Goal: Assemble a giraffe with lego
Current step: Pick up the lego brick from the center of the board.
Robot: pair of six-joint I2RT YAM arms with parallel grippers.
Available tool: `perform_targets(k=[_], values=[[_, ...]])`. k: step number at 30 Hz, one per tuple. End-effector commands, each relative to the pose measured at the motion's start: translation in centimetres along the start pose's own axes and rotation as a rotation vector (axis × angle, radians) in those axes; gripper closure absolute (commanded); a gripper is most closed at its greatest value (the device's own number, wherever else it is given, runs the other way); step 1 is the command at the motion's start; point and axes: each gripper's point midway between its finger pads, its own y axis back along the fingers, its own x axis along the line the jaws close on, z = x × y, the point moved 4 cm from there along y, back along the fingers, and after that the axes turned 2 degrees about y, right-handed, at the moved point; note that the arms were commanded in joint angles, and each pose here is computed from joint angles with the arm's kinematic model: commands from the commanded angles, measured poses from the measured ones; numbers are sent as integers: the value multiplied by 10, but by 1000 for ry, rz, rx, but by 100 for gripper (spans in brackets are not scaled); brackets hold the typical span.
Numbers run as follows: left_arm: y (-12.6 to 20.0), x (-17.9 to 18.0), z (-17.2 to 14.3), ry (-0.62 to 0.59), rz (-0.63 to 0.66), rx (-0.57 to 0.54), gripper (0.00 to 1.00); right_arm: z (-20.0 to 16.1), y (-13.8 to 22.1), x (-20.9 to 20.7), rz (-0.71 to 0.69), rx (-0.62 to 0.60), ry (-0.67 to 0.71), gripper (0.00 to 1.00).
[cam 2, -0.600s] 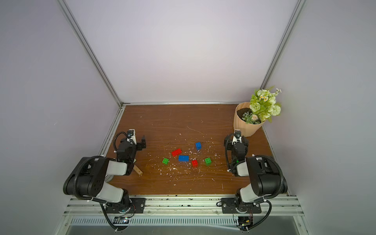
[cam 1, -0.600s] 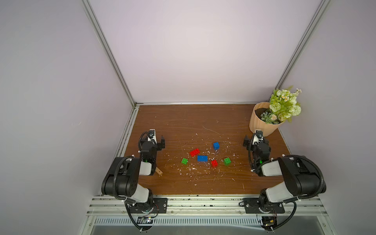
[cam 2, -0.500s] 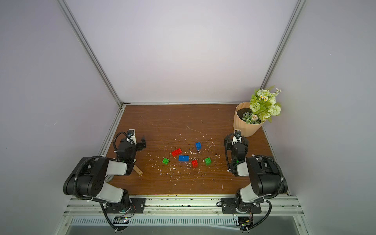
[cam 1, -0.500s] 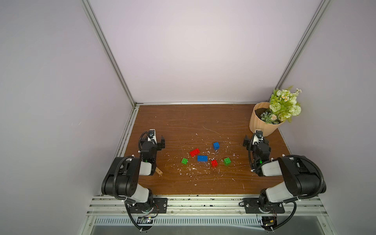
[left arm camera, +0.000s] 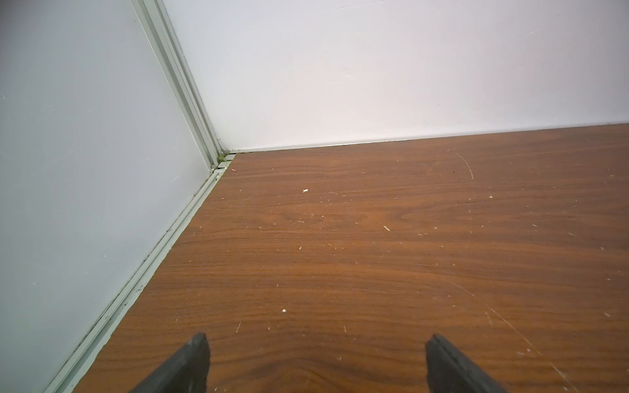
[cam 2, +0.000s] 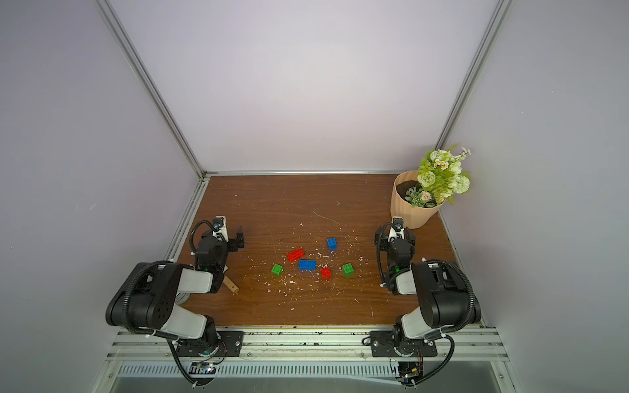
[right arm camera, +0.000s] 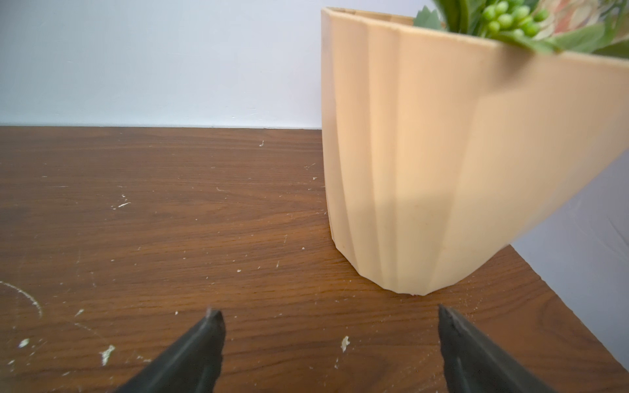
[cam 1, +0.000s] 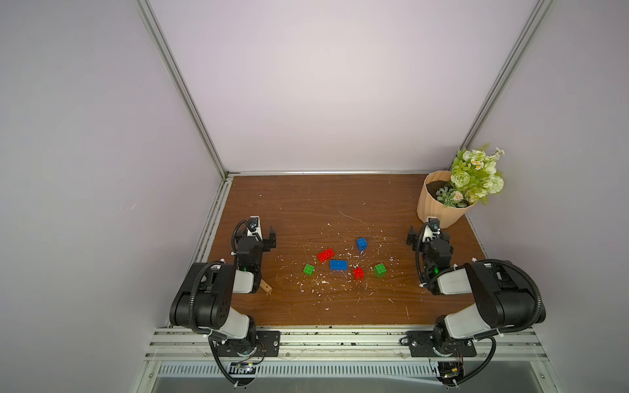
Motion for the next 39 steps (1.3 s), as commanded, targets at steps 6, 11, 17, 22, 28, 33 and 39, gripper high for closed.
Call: perform_targets(k=[6,11,17,22,28,33,39], values=[[-1,-1,8,12,-4,-30,1,17,0,0,0,-66,-16,0],[-1,0,9,14,5,-34,1,29,-7,1,-10,-28,-6,0],[-22,-4,30,-19,71,96,1,45,-27,28,41,183,6,0],[-27,-22,53,17,5,191,0,58,-12,66,50,263,7,0],[-23,-46,79,145,-97,404,0,61,18,113,185,420,37,1],[-6,-61,91,196,-193,502,0,71,47,132,279,510,-34,2],[19,-75,92,208,-282,531,1,74,85,162,355,598,-113,2]])
